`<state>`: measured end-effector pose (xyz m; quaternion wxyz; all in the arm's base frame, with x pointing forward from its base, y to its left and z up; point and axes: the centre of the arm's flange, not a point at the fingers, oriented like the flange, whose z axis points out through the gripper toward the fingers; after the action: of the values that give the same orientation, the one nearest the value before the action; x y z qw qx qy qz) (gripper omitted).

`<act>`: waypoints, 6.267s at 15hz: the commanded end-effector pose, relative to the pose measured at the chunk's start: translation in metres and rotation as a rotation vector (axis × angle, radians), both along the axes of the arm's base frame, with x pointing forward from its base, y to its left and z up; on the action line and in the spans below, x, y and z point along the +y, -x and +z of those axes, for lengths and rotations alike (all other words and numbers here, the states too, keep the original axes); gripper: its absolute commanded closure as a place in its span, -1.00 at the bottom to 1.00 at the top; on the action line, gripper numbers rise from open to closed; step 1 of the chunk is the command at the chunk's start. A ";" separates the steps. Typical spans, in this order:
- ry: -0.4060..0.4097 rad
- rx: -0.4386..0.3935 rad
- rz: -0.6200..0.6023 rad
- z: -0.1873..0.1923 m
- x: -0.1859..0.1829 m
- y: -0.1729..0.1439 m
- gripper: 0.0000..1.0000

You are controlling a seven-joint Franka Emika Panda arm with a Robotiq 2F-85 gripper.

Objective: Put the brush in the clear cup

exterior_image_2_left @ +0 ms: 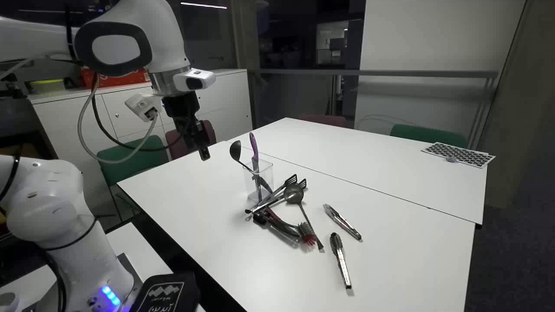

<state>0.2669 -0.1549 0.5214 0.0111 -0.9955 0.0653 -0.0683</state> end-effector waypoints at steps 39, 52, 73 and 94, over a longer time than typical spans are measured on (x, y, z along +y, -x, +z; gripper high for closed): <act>0.060 0.035 -0.468 -0.026 -0.102 -0.125 -1.00; -0.250 0.165 -0.881 -0.068 -0.128 -0.200 -1.00; -0.285 0.378 -1.224 -0.165 -0.155 -0.240 -1.00; -0.217 0.570 -1.194 -0.311 -0.170 -0.329 -1.00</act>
<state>0.5877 -0.3128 0.2170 0.0475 -0.7629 0.6158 0.1912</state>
